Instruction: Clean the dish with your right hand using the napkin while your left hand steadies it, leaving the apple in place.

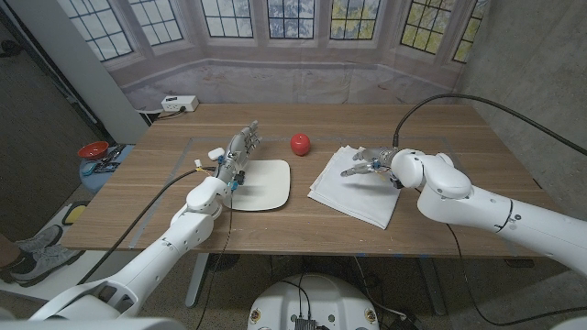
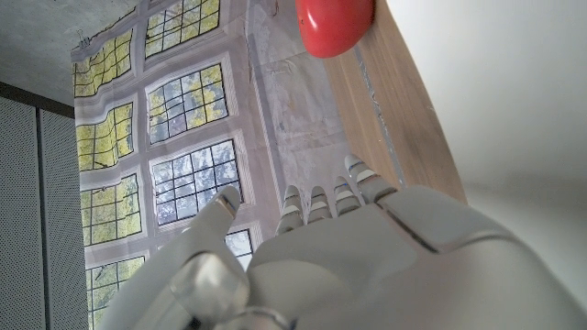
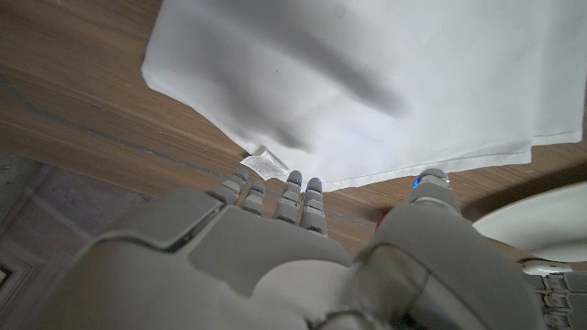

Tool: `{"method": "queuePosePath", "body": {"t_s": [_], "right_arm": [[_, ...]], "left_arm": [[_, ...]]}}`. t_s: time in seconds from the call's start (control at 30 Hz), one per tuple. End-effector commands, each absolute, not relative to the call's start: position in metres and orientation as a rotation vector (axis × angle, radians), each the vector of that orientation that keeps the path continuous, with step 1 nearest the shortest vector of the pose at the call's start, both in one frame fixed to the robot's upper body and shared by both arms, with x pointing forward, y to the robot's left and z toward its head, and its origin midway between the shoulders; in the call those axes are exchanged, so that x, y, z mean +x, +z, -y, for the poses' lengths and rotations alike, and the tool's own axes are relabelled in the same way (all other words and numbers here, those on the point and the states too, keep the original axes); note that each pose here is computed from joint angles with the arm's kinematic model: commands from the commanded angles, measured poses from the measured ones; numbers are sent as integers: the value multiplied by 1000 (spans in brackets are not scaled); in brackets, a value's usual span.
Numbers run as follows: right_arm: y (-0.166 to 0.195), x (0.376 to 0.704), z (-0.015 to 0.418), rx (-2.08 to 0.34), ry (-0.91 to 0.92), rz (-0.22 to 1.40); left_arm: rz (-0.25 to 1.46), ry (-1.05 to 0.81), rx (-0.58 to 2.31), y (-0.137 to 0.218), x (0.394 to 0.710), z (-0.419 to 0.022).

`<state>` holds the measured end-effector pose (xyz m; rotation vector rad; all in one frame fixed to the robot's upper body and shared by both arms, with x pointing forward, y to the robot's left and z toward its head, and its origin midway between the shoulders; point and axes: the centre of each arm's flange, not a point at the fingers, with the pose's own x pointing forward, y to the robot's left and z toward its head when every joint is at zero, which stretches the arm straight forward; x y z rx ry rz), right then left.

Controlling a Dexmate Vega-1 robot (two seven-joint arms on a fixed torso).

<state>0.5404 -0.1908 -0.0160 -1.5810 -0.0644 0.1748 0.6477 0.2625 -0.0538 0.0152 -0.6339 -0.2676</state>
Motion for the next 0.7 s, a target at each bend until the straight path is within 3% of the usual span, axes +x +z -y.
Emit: {"method": "queuePosePath", "body": {"t_s": [0.03,0.7], "right_arm": [[-19,543,196,-1664,189,-17],[-27,552,193,-1730,199,-74]], "left_arm": [[626,-254,13,-57,651,-263],[634,-239,7,-63,647,-259]]}}
